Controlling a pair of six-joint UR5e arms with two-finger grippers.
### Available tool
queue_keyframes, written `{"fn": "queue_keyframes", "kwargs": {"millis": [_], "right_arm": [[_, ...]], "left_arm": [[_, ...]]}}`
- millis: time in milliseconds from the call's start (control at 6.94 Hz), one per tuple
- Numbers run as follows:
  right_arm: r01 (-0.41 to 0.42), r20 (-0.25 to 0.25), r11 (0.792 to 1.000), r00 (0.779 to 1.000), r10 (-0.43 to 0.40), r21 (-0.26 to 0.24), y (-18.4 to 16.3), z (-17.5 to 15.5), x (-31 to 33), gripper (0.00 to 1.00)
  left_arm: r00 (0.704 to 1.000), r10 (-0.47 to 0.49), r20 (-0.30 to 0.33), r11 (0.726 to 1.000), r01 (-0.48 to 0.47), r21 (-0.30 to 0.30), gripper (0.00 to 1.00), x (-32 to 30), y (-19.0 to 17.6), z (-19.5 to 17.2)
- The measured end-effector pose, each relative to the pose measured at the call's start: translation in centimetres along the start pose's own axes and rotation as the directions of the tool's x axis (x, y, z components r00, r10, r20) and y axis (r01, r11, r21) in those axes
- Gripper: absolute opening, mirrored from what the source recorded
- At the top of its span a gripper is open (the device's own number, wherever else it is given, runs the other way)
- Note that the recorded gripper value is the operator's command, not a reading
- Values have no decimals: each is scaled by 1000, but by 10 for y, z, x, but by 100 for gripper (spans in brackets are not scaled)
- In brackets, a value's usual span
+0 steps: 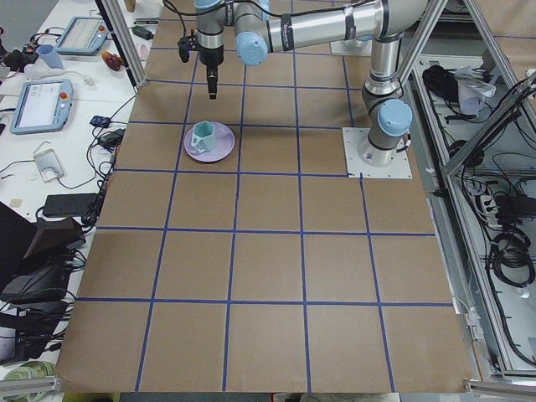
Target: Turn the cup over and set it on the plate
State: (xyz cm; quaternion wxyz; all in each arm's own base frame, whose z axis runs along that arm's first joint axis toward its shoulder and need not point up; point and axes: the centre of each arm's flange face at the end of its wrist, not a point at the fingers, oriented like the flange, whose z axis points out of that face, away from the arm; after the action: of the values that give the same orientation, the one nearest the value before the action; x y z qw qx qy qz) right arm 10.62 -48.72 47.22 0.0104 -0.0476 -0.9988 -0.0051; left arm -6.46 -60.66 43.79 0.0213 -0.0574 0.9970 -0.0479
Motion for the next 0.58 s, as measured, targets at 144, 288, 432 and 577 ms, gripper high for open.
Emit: {"fn": "queue_keyframes", "kwargs": {"millis": [144, 288, 432, 577], "right_arm": [[0, 0, 1000, 1000, 0, 0, 0, 0, 0, 100], [0, 0, 1000, 1000, 0, 0, 0, 0, 0, 100], [0, -1, 1000, 1000, 0, 0, 0, 0, 0, 100], [0, -1, 1000, 1000, 0, 0, 0, 0, 0, 100]], "left_arm": [[1000, -2, -2, 1000, 2, -10, 100, 1, 9, -13], [1000, -11, -12, 1000, 10, -29, 100, 5, 19, -22], [999, -29, -36, 999, 28, -45, 100, 9, 30, -31], [997, -39, -62, 998, 35, -55, 100, 14, 40, -37]]}}
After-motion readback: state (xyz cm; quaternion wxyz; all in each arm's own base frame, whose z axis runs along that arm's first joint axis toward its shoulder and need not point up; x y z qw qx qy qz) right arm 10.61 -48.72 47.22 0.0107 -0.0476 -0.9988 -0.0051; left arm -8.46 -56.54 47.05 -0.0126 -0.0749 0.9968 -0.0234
